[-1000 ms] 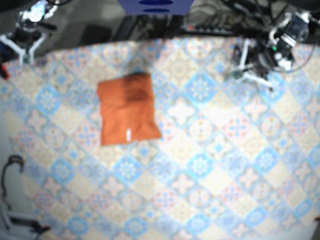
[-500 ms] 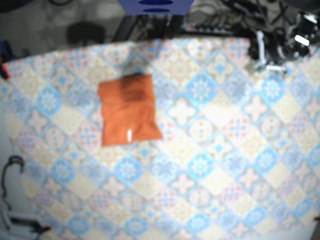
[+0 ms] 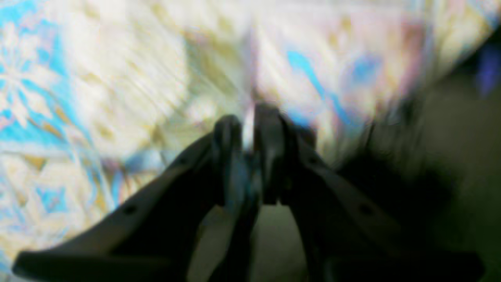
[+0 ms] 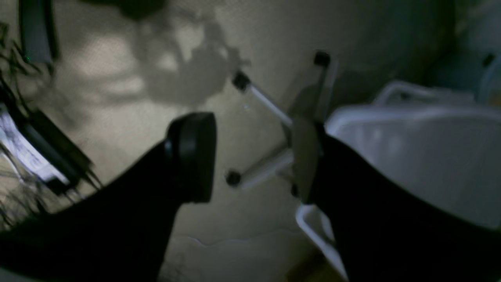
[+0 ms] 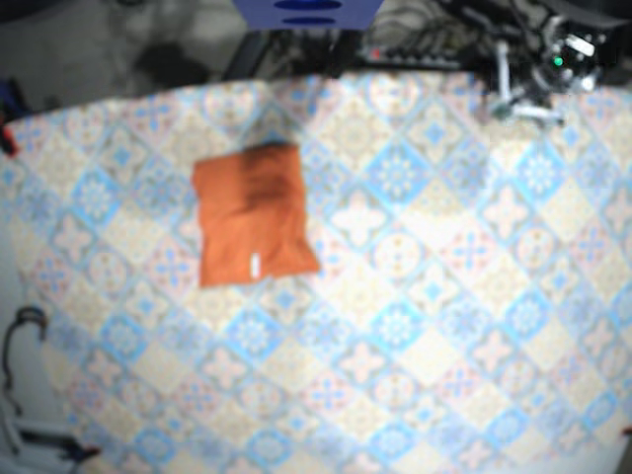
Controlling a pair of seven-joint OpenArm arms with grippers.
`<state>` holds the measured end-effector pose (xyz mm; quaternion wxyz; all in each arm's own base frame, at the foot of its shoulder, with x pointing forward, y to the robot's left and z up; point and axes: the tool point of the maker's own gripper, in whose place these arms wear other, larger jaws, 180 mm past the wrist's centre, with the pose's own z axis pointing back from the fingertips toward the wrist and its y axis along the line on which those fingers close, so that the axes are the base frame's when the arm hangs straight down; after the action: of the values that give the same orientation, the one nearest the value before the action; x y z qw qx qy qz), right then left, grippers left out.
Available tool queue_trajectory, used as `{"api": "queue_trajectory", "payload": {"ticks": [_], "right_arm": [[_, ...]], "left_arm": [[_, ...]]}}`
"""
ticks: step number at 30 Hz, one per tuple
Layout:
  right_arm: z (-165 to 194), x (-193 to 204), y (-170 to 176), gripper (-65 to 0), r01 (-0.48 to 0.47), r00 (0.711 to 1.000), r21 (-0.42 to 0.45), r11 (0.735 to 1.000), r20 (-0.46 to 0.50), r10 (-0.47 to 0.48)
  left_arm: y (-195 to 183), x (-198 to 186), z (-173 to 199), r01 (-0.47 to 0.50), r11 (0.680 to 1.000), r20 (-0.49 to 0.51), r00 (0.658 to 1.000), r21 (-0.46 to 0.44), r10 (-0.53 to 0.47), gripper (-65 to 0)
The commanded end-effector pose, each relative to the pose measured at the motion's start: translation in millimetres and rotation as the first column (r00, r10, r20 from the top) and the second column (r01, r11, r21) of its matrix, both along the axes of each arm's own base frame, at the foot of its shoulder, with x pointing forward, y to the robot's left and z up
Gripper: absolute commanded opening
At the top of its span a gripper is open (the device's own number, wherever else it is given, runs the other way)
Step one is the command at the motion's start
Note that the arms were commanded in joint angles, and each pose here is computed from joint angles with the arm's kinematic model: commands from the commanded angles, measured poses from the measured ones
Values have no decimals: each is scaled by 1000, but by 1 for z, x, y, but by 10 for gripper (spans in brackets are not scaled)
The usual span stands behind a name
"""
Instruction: Fold the T-shirt properly
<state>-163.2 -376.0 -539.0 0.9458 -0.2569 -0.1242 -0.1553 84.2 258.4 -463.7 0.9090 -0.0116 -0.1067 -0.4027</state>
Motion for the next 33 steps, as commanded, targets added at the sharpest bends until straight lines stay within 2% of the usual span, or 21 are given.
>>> {"api": "queue_trajectory", "payload": {"ticks": [1,6,10,12,14,18,23,27,33], "right_arm": [[8,-15,-8,-347,2,1000,-22,1000,-28,-2],[7,-17,-6,-347,2,1000,-18,1000,-29,-2],[0,-11,4,-347,-34,999,12,999,-34,34],[-3,-8,9,-347,-52,998,28,998,-38,53],[-8,3,11,-347,-56,998,33,998,-20,57],[-20,9,22,-347,-42,999,64,997,-17,43],[-41,21,50,-347,-93,995,145,985,-31,98],[-57,26,74,-347,-114,991,209,971,-48,127],[-82,30,127,-347,-146,981,335,931,-75,181]], "left_arm": [[-7,7,14,30,1000,32,999,3,-30,-518],[-36,2,41,108,994,45,993,-2,-108,-518],[-33,-32,33,102,995,-37,994,-5,-102,-518],[-26,-60,26,75,997,-103,992,5,-74,-518],[-24,-78,21,35,999,-115,993,-5,-35,-518],[4,-129,-10,-24,997,-189,981,77,38,-518],[30,-171,-70,-100,986,-279,951,130,134,-518],[31,-174,-107,-174,975,-314,926,140,211,-517],[-9,-133,-151,-261,960,-314,907,100,280,-515]]}}
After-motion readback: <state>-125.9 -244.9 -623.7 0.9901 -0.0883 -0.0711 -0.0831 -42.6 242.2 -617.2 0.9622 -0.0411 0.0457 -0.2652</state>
